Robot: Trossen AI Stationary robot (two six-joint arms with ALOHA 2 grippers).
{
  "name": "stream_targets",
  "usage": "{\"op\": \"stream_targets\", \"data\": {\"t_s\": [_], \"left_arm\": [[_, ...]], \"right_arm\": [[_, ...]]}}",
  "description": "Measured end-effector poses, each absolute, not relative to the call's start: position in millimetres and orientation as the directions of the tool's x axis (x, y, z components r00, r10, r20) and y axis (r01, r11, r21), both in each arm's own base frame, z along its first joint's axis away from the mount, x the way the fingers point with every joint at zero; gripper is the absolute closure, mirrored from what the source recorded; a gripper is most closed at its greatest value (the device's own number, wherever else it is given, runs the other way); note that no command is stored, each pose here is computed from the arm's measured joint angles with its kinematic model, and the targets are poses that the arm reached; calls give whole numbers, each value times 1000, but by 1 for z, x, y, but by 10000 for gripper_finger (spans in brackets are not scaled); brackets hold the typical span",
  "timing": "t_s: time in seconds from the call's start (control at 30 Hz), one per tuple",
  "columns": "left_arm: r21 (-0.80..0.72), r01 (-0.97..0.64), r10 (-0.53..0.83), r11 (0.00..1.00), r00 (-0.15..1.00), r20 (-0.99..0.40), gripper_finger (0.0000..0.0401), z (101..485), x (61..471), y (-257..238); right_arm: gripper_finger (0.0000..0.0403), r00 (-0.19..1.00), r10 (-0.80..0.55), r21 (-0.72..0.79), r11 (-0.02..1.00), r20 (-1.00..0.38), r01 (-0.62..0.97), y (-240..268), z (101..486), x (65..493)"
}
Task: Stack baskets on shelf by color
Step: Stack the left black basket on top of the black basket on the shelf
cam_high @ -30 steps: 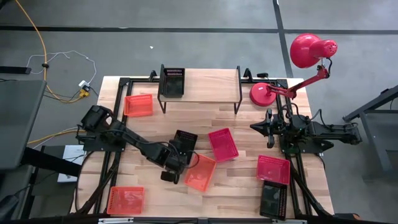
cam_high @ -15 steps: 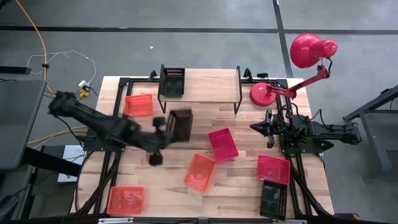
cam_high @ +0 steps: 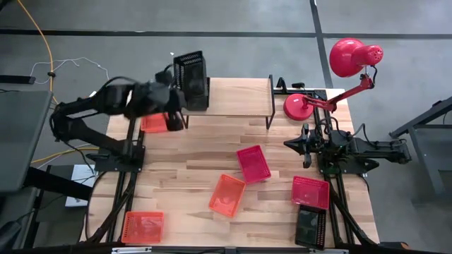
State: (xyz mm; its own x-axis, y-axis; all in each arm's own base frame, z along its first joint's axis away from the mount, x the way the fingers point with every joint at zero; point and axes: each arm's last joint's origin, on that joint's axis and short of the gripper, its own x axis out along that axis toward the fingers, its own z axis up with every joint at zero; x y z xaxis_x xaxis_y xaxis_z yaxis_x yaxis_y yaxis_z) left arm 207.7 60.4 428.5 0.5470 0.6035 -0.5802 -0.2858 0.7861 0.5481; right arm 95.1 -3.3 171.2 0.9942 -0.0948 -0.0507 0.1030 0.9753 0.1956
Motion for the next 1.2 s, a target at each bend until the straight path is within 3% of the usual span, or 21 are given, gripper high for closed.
{"op": "stream_targets", "data": {"t_s": [0.27,0.73,0.97,1.2], "left_arm": [[432,-195,474,881,394,-788,401,391,227,112],[423,-131,442,897,230,-867,401,358,247,133],[410,-157,435,898,189,-880,401,358,239,140],[380,-172,412,909,225,-883,401,354,238,149]], "right_arm": [[402,994,-95,195,975,-50,103,-3,171,95],[402,994,-95,196,975,-50,103,-3,171,95],[402,994,-94,196,975,-50,103,-3,171,95],[402,994,-95,195,975,-50,103,-3,171,95]]}}
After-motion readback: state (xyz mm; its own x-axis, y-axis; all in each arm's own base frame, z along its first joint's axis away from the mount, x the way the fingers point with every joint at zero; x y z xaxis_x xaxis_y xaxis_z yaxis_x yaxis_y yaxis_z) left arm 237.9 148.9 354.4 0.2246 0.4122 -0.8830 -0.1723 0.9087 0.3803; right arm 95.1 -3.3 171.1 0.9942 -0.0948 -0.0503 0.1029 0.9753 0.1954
